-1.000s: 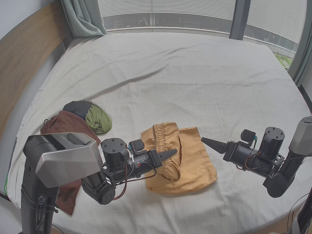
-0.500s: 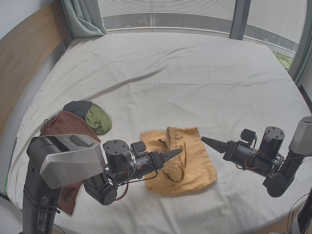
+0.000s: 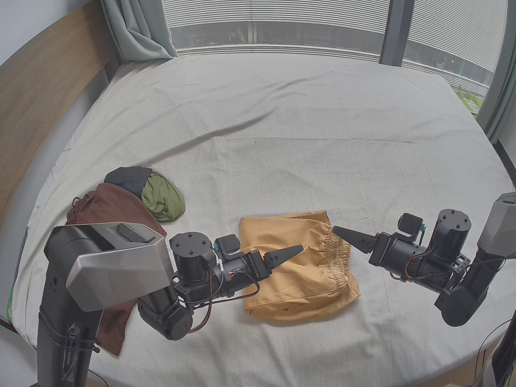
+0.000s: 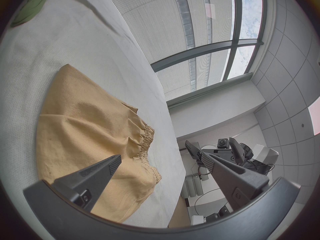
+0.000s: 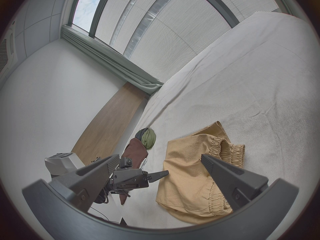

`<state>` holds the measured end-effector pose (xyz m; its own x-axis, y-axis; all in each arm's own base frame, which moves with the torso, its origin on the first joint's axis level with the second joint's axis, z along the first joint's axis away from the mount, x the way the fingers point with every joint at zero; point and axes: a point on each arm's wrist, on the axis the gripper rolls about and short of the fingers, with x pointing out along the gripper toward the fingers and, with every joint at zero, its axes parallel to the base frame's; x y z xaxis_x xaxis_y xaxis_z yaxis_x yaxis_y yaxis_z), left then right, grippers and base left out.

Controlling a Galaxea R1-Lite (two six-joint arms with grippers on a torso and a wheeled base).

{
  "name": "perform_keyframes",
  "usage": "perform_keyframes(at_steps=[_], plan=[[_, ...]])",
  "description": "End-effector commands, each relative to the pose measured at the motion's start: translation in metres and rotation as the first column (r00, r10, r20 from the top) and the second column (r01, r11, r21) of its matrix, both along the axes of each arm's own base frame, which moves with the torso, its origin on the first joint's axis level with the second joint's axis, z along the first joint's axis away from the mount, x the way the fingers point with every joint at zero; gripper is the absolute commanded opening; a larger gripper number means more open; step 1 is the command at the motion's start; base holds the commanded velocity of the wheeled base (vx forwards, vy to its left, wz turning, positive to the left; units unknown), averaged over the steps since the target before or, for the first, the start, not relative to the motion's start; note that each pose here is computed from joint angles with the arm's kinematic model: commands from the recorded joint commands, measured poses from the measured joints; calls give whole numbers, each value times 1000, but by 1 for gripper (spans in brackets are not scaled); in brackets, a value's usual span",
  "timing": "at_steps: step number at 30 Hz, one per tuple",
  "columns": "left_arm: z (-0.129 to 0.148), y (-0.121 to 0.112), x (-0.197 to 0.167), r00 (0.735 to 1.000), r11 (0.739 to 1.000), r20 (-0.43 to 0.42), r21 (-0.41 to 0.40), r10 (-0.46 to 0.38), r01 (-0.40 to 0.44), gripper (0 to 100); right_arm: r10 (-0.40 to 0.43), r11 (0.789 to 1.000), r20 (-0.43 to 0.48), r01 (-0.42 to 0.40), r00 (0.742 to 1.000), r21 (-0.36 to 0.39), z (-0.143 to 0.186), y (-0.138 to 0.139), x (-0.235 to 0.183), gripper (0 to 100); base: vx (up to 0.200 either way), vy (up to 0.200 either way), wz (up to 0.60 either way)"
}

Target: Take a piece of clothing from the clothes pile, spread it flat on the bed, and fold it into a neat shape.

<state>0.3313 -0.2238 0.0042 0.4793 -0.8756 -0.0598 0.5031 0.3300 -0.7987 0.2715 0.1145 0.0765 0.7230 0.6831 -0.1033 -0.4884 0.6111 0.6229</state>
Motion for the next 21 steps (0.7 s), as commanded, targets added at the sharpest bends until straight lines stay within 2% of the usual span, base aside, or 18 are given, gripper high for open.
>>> perform_keyframes(at_steps=[1, 6, 14, 21], plan=[[1, 2, 0, 1000, 1000, 0, 3, 15, -15, 100, 1, 1000, -2, -1, 1000, 0, 0, 0, 0, 100, 0, 0, 0], [3, 6, -2, 999, 999, 15, 19, 35, -35, 100, 6, 1000, -5, -6, 1000, -1, -1, 1, -1, 100, 0, 0, 0], [3, 27, -8, 994, 992, 97, 112, 55, -66, 100, 12, 1000, -15, -12, 1000, -5, -3, 3, -3, 100, 0, 0, 0], [16, 45, -10, 990, 988, 108, 113, 92, -104, 100, 15, 1000, -20, -15, 1000, -8, -5, 4, -3, 100, 0, 0, 0]])
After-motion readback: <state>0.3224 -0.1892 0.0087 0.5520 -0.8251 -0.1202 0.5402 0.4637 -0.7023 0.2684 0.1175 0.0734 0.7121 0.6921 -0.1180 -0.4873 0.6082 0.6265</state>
